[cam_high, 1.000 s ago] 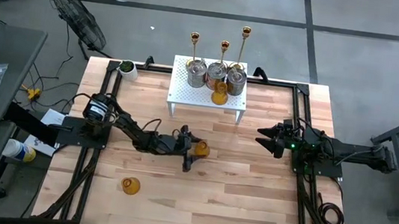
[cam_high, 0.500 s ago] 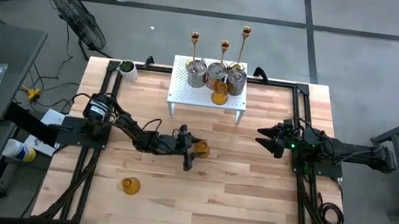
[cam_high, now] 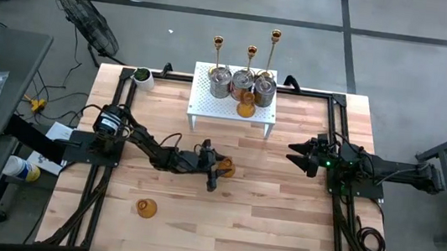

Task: Pick & Place candle stick holders
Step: Put the right orange glass candle holder on the shelf, then put the orange glass candle holder on the shelf

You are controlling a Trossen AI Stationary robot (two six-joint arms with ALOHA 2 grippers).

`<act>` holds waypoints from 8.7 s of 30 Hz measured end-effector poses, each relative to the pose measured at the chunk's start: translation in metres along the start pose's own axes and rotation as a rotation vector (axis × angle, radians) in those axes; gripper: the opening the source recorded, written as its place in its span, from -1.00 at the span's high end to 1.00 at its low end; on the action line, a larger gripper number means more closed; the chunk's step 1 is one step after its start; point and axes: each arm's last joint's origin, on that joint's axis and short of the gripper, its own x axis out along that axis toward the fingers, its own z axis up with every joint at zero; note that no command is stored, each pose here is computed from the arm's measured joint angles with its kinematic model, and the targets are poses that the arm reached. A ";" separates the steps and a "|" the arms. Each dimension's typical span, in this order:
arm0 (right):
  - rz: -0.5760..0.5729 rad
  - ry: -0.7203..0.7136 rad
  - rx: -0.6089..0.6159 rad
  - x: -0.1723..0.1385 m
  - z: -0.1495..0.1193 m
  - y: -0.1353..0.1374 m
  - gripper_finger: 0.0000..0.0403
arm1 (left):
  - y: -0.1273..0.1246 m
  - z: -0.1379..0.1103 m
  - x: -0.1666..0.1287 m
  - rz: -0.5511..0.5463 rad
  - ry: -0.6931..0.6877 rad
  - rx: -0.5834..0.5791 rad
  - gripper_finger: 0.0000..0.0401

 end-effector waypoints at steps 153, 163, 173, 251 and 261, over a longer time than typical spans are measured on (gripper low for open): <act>-0.002 -0.002 0.000 0.000 0.000 0.000 -0.86 | 0.088 0.165 0.016 0.823 -0.131 -0.126 -0.36; -0.002 -0.002 0.000 0.000 0.000 0.000 -0.86 | 0.088 0.166 0.016 0.825 -0.141 -0.128 -0.49; -0.003 -0.003 0.000 0.000 0.000 0.000 -0.86 | 0.087 0.172 0.016 0.822 -0.172 -0.102 -0.49; -0.003 -0.002 0.000 0.000 0.000 0.000 -0.86 | 0.058 0.208 -0.015 0.692 -0.243 0.323 -0.49; -0.003 -0.003 0.000 0.000 0.000 0.000 -0.86 | 0.056 0.219 -0.030 0.682 -0.219 0.344 -0.49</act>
